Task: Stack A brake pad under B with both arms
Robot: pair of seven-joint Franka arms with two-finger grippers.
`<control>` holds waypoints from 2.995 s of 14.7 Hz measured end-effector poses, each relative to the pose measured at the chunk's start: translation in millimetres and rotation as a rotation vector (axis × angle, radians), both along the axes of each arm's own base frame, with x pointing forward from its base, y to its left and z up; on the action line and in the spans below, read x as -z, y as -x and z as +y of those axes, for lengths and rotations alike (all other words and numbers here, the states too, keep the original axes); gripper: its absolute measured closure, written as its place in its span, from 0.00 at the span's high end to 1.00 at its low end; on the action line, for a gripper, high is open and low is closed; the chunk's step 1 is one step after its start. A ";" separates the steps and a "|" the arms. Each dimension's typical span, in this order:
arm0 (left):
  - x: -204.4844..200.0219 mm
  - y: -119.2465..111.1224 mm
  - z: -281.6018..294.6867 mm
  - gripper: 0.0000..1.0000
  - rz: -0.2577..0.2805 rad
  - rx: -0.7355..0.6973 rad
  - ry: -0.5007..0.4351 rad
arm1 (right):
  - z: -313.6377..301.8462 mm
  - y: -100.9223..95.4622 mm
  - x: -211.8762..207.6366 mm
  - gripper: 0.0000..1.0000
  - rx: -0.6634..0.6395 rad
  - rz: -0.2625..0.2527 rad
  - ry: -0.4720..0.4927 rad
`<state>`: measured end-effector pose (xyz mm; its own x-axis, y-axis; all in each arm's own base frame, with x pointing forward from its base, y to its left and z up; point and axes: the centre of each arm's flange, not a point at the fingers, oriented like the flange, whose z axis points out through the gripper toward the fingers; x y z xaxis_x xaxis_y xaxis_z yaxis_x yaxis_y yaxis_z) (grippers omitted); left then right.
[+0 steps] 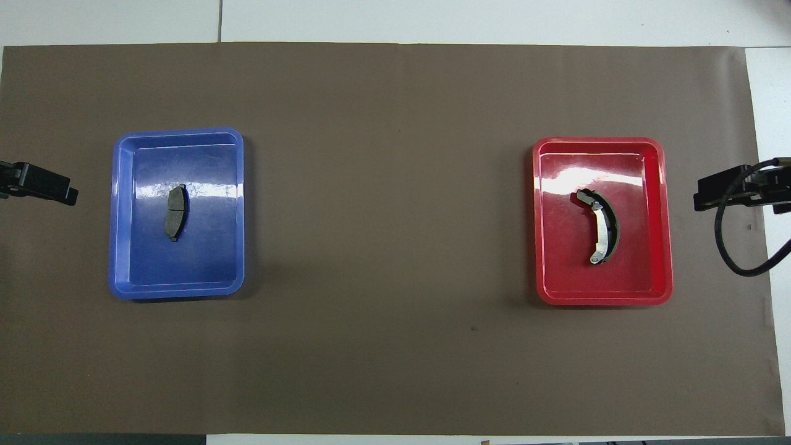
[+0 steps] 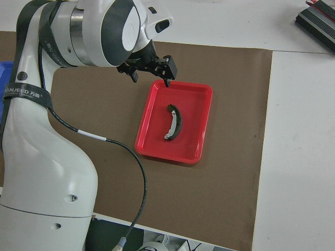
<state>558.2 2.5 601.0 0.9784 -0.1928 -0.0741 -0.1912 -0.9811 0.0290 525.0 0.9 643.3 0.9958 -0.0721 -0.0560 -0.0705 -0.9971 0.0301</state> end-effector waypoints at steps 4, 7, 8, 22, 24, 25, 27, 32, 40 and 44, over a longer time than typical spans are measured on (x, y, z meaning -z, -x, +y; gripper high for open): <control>0.0 0.0 0.0 1.00 0.000 0.000 0.000 | 0.0 0.0 0.0 1.00 0.000 0.000 0.000; 0.1 0.0 0.0 1.00 0.000 0.001 0.000 | 0.0 0.0 0.0 1.00 0.000 0.000 0.000; 0.9 0.1 -0.1 1.00 0.001 0.001 0.000 | 0.0 0.0 0.0 1.00 0.000 0.000 0.000; 146.6 0.8 -12.7 1.00 -0.141 0.019 0.001 | 0.1 -5.1 3.1 1.00 -0.001 -0.032 0.000; 181.5 -0.6 -20.2 1.00 -0.148 0.031 -0.001 | 0.2 -8.2 7.8 1.00 -0.002 -0.046 0.000; 200.4 -0.5 -22.1 1.00 -0.149 0.034 -0.002 | 0.3 -10.3 13.0 1.00 -0.003 -0.051 0.000; 231.2 1.3 -22.9 1.00 -0.145 0.035 -0.004 | 2.1 -18.7 34.7 1.00 -0.009 -0.075 -0.001; 274.0 9.6 -22.4 0.98 -0.143 0.035 -0.007 | 18.4 -50.9 138.8 1.00 -0.072 -0.087 -0.009; 304.2 8.9 -25.1 0.57 -0.174 0.039 -0.010 | 5.5 -15.3 294.9 1.00 -0.221 -0.128 -0.013; 290.9 9.3 -24.5 0.41 -0.154 0.038 -0.009 | -11.0 -9.5 318.5 1.00 -0.224 -0.118 -0.013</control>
<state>548.9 -22.0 310.1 0.9703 -0.2303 0.0741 -0.2300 -0.9731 -0.0118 534.4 -10.1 324.8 0.9865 0.1516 0.0621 0.1505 -0.9884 0.0214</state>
